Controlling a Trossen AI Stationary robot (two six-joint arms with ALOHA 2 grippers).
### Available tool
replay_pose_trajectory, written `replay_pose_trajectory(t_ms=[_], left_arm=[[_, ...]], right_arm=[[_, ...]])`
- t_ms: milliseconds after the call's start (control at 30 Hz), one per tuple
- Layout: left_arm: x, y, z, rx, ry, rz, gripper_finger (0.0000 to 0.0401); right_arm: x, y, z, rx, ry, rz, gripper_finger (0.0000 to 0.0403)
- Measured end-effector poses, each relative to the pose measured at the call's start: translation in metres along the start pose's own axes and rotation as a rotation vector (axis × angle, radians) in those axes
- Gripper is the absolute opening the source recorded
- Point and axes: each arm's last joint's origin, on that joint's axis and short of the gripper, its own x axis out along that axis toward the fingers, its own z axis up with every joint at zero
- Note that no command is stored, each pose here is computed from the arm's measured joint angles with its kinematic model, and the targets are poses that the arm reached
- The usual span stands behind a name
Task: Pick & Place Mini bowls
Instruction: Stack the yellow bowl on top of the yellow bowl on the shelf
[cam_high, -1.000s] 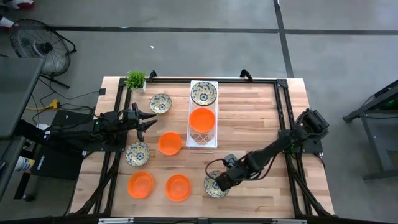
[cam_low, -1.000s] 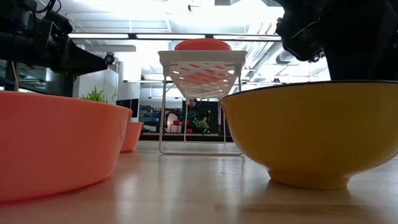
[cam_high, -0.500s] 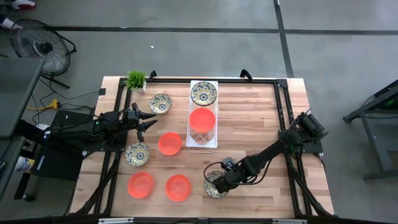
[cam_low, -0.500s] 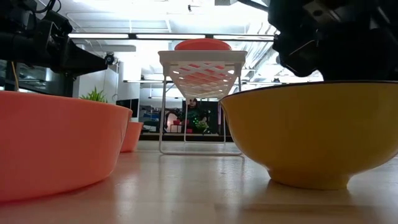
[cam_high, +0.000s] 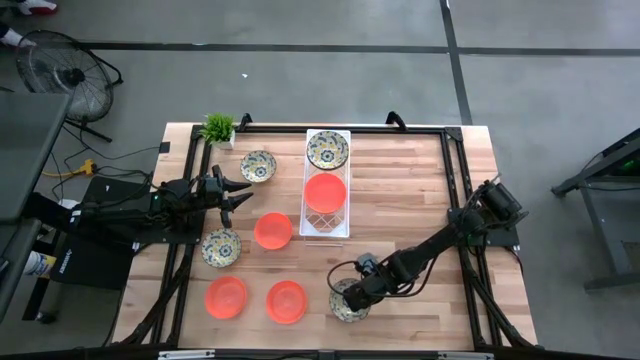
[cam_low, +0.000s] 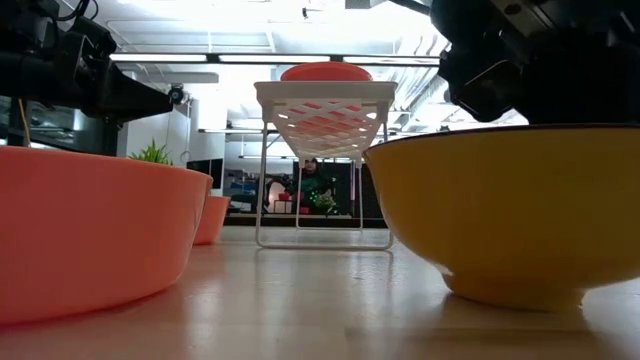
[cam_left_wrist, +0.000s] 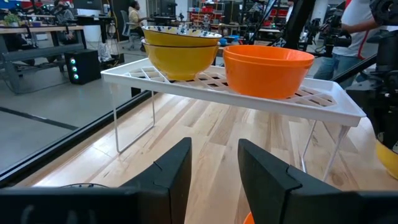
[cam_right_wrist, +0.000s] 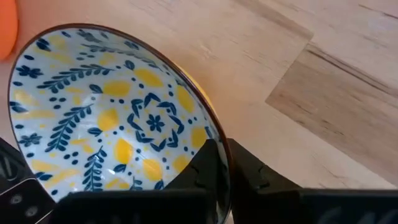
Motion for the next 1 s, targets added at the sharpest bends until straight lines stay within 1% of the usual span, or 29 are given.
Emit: replay_pose_trajectory(t_ms=[133,600,867,1000], left_arm=[[0.0,0.0,0.0,0.0,0.0,0.0,0.0129],[0.0,0.0,0.0,0.0,0.0,0.0,0.0129],[0.0,0.0,0.0,0.0,0.0,0.0,0.0129],[0.0,0.0,0.0,0.0,0.0,0.0,0.0129]], right_arm=[[0.0,0.0,0.0,0.003,0.001,0.0,0.0011],[-0.002,0.001,0.0,-0.016,0.002,0.009,0.0003],[-0.025,0.0,0.001,-0.02,-0.024,0.043,0.0002],[-0.039,0.002,0.0,-0.032,-0.021,0.086,0.0002]])
